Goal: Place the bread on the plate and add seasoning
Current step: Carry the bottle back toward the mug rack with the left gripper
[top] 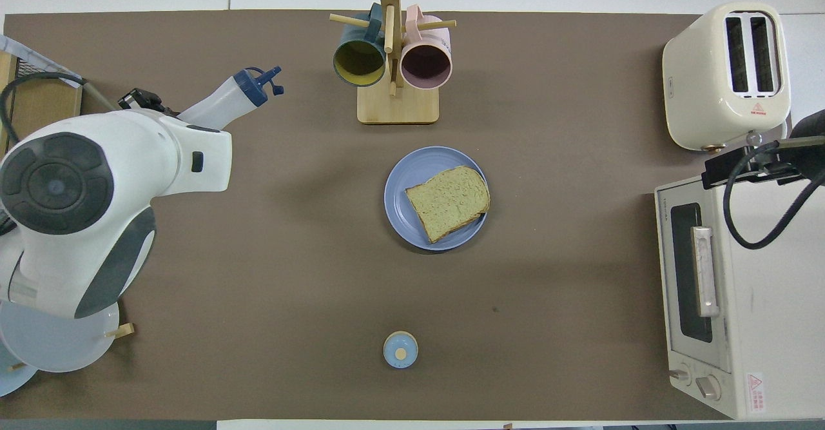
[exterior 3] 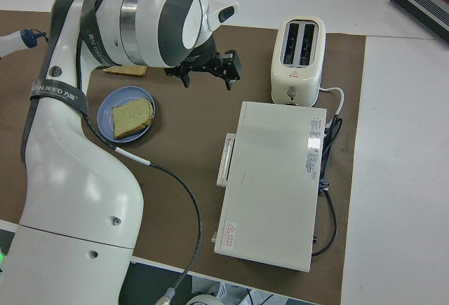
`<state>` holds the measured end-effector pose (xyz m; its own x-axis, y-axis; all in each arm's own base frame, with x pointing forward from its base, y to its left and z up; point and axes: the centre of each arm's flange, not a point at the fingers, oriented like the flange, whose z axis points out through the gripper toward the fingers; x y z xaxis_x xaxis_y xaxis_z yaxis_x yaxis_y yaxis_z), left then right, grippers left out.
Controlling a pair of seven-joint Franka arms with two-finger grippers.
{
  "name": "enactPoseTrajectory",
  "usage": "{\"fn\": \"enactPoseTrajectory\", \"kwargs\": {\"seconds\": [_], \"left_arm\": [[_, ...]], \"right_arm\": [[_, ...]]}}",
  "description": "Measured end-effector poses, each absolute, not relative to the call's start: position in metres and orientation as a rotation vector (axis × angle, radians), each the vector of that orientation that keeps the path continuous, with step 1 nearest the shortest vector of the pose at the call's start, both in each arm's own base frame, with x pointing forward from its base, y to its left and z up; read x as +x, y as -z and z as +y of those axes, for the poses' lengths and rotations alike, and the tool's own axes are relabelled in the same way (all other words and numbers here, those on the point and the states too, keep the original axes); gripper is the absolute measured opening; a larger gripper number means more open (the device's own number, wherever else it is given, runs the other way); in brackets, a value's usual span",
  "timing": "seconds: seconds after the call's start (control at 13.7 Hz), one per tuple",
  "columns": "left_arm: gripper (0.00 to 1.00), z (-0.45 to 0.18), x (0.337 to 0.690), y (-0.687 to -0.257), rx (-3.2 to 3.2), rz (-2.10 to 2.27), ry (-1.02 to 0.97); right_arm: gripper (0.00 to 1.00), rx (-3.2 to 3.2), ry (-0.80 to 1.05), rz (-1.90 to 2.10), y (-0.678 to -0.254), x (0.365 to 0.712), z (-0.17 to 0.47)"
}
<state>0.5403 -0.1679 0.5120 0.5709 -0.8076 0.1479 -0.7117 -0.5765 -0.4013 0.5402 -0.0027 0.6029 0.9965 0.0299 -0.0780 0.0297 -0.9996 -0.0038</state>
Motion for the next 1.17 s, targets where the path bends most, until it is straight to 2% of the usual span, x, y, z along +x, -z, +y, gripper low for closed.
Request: {"fn": "enactPoseTrajectory", "kwargs": {"seconds": [0.22,0.58,0.95,1.17], "left_arm": [[0.52,-0.158,0.543,-0.490,-2.705,0.959,0.788],[0.52,-0.177,0.547,-0.451,-2.861,0.601,1.179],[0.52,-0.175,0.566,-0.393,-2.881,0.434,1.492],[0.52,-0.172,0.573,-0.371,-2.894,0.370,1.543]], "right_arm": [[1.00,-3.136,-0.123,-0.047,-0.603,0.540,-0.003],[1.00,-3.136,-0.123,-0.047,-0.603,0.540,-0.003],[1.00,-3.136,-0.122,-0.047,-0.603,0.540,-0.003],[1.00,-3.136,-0.122,-0.047,-0.603,0.540,-0.003]]}}
